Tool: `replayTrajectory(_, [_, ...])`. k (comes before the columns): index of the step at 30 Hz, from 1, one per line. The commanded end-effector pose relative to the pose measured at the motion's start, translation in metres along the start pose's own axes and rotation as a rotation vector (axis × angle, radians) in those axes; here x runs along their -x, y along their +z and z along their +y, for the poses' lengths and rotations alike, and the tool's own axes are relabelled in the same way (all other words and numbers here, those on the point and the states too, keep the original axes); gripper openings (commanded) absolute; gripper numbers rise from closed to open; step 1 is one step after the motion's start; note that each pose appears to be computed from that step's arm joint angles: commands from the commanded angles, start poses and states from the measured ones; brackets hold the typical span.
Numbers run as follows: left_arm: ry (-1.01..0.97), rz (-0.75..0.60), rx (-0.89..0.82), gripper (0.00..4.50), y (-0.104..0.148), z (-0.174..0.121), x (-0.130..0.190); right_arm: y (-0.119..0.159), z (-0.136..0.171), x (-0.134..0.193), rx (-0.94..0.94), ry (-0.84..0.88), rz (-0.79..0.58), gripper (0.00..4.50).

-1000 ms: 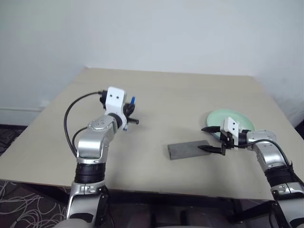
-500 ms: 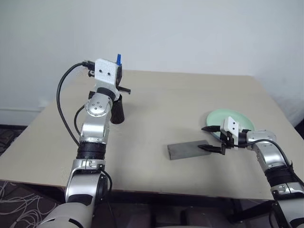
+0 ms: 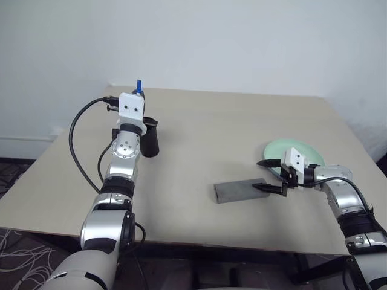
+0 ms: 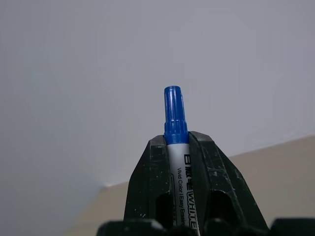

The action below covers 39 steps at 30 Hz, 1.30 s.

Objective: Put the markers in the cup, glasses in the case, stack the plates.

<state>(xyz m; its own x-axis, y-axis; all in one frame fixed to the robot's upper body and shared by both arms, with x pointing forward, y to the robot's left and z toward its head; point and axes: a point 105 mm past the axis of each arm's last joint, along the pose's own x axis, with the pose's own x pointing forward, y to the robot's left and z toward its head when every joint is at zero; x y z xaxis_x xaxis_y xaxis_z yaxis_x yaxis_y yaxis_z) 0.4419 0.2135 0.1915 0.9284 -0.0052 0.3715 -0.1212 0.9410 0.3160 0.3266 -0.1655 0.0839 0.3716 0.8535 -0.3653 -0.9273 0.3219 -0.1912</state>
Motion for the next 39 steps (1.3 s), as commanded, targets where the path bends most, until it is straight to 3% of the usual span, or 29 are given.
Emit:
replayTrajectory(1, [0.017,-0.066,-0.021,0.11,0.017,0.005,-0.009,0.014,-0.007,0.006,0.039,-0.031,-0.037,4.29])
replayTrajectory(5, [0.018,-0.051,-0.019,0.11,0.012,0.004,-0.01,0.013,-0.007,0.006,0.038,-0.03,-0.035,4.29])
replayTrajectory(14, [0.017,-0.038,-0.028,3.12,0.009,0.002,-0.01,0.012,-0.007,0.007,0.038,-0.03,-0.03,4.29])
replayTrajectory(22, [0.019,-0.076,-0.011,3.12,0.021,0.001,-0.015,0.012,-0.007,0.006,0.036,-0.026,-0.037,4.29])
replayTrajectory(27, [-0.028,-0.158,0.056,3.12,0.044,-0.005,-0.019,0.023,-0.009,0.007,0.002,-0.02,-0.095,4.29])
replayTrajectory(33, [-0.24,-0.224,0.164,3.12,0.067,-0.033,-0.006,0.026,-0.009,0.01,-0.02,-0.024,-0.114,4.29])
replayTrajectory(39, [-0.543,-0.151,0.252,3.12,0.068,-0.07,0.036,0.03,-0.016,0.015,-0.04,-0.069,-0.138,4.29])
